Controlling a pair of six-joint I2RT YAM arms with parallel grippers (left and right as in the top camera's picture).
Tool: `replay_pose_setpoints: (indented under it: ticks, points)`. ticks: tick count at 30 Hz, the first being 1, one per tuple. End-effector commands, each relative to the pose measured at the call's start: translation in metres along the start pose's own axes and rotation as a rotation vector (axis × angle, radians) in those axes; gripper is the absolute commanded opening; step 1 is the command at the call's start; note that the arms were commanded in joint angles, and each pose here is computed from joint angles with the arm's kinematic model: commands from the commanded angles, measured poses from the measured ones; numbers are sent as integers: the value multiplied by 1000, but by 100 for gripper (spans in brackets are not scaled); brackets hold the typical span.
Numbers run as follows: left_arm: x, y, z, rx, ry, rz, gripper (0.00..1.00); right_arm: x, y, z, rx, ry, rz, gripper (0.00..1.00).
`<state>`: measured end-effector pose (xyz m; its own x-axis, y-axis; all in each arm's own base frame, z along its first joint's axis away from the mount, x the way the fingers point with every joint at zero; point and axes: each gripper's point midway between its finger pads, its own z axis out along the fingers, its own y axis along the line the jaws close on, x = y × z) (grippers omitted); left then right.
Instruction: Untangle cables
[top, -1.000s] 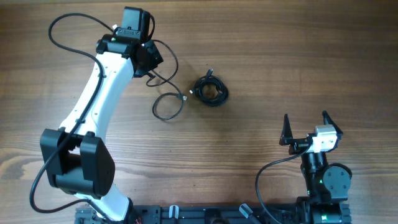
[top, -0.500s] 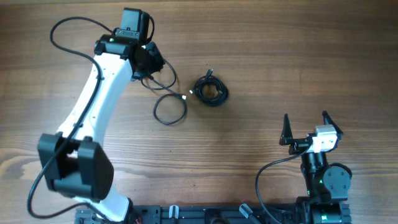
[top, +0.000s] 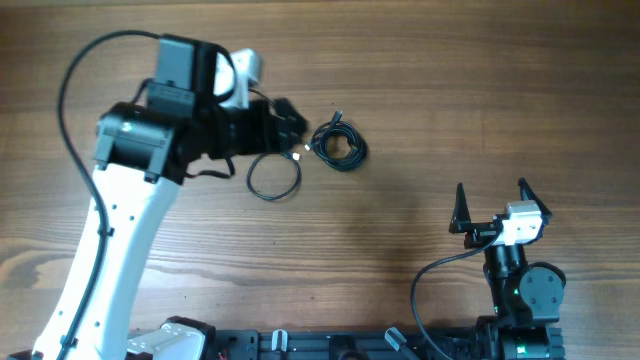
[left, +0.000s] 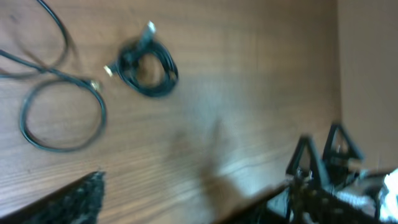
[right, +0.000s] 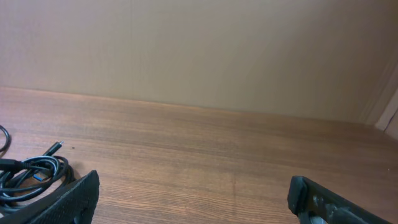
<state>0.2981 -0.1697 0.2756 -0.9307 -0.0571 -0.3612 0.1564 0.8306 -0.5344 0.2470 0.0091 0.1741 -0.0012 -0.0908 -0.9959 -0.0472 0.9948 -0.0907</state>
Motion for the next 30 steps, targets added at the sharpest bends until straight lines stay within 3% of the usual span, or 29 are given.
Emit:
replay_pose_setpoints:
  ticks: [1,4,9,17,26,30]
  points:
    - [11,5,11,-104,35,36,100,-1,0,0,-4,-8,13,100]
    - [18,22,18,-231,51,-52,100,-1,0,0,-4,-8,13,100]
    - [39,23,32,-266,158,-48,100,-1,0,0,-4,-8,13,100]
    - [73,4,63,-266,277,45,100,-1,0,0,-4,-8,12,100]
    - [98,-2,102,-259,277,-54,100,-1,0,0,-4,-8,13,100]
    - [115,-12,110,-235,314,-15,100,-1,0,0,-4,-8,12,100]
